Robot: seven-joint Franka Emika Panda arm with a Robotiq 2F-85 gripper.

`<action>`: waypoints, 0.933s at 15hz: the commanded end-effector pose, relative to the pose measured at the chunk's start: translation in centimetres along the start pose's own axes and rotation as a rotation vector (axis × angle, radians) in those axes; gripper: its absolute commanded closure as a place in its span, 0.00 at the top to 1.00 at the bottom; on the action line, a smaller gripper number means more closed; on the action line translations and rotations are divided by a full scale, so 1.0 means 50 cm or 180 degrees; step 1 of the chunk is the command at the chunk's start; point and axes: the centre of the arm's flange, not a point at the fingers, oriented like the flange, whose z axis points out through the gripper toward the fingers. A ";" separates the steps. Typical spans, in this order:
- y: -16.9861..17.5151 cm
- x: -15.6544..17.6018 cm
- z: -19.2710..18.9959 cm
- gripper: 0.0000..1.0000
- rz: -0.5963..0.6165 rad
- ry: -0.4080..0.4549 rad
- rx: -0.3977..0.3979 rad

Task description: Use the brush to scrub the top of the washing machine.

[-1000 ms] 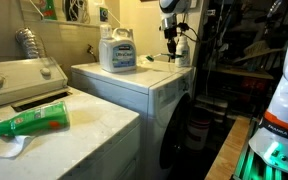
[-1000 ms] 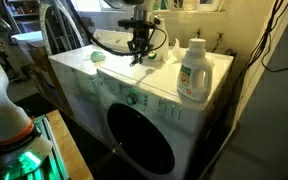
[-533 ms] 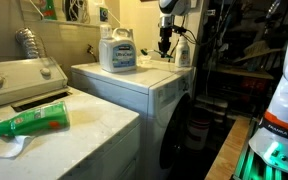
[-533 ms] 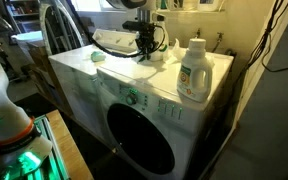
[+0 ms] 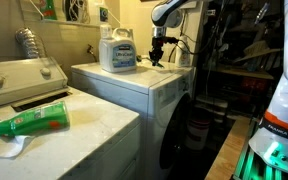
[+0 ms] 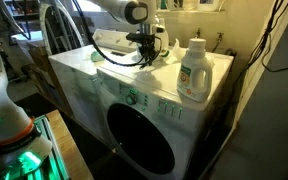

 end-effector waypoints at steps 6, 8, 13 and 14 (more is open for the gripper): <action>-0.046 0.015 0.075 0.53 0.0095 -0.0108 0.0033; -0.045 0.011 0.075 0.59 0.0107 -0.0108 0.0040; -0.062 -0.020 0.015 0.95 -0.0035 0.0054 0.0004; -0.072 -0.029 -0.007 1.00 -0.0097 0.0118 -0.0028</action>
